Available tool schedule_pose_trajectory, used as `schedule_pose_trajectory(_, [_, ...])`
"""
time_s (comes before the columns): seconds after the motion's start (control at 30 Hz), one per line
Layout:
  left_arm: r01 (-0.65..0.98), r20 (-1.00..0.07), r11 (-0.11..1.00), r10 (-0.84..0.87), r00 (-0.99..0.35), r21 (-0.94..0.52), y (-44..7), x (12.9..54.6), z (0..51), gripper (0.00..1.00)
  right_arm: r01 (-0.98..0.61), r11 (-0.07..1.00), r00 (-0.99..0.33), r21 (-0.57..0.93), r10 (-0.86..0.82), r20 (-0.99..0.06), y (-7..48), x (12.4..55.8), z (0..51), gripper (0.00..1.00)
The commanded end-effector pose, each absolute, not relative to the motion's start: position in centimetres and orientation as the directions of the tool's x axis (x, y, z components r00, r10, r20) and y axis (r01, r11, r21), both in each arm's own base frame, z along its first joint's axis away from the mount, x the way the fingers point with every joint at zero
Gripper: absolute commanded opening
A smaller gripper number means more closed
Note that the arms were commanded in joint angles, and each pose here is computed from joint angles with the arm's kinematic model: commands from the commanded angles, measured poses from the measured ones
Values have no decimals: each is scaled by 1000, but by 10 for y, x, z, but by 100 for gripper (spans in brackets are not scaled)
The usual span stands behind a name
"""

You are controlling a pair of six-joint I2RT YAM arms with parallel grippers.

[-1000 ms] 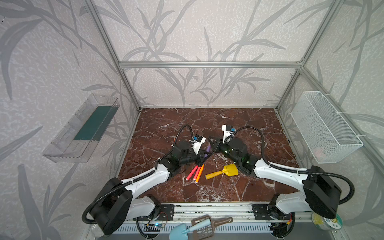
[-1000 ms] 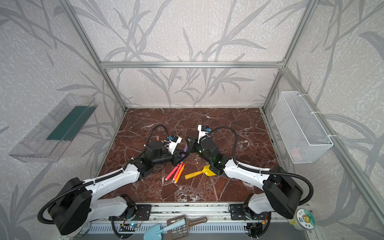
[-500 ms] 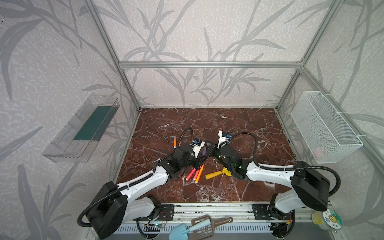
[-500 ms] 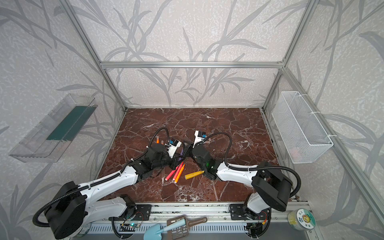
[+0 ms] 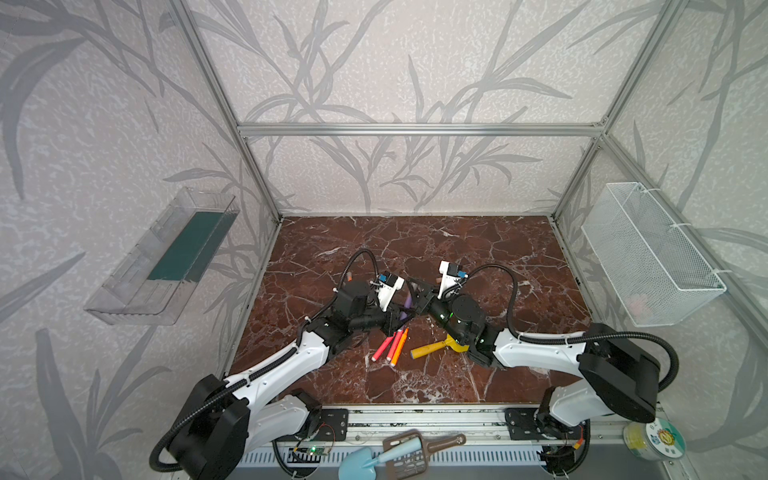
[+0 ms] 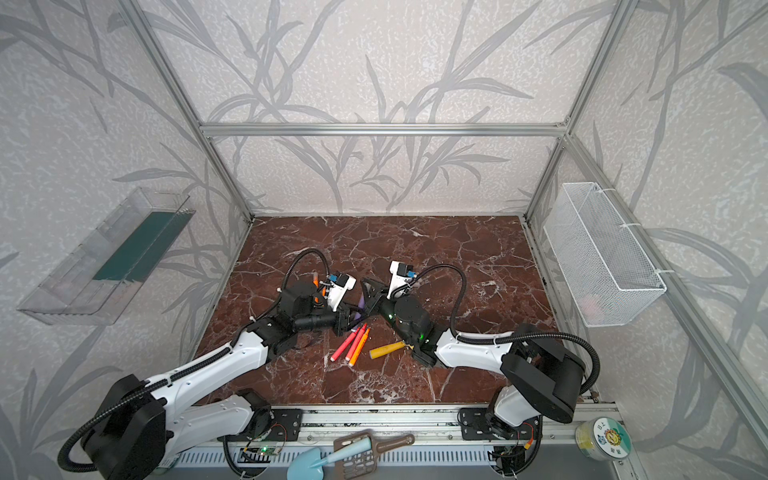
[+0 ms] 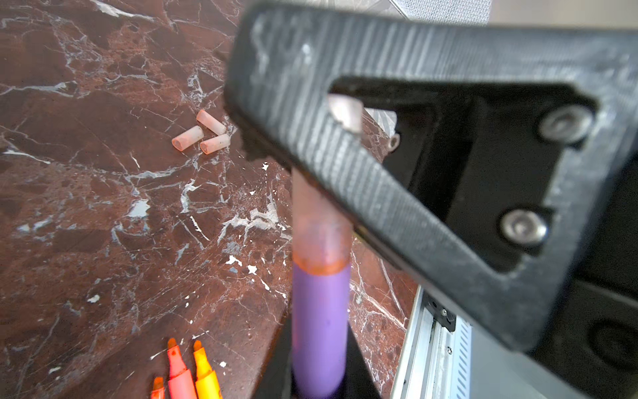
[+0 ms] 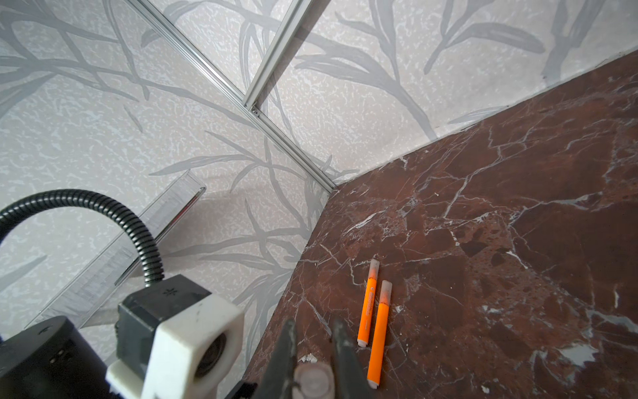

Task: Insert the pens into the pen caps

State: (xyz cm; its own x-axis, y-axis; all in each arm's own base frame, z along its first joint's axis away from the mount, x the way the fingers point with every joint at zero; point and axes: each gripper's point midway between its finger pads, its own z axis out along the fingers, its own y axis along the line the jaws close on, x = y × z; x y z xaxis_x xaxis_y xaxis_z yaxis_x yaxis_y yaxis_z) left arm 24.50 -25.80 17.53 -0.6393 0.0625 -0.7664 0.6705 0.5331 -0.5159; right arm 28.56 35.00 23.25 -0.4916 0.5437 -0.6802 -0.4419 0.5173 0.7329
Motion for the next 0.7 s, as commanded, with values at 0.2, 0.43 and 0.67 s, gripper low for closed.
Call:
schedule_pose_trajectory(0.2, [497,-869,765,-162,-467,-410,-211,322,202,0,-396,651,-665,648,284,-691,347,238,173,42])
schedule_pose_trajectory(0.43, [342,-789,839,-156,-594,-423,-197,329,137,0,-282,748,-595,601,354,-721,281,260,180,76])
schedule_pose_trajectory(0.67, [127,-648,942,-113,-753,-312,-173,335,72,0,-203,786,-570,584,391,-723,242,267,177,78])
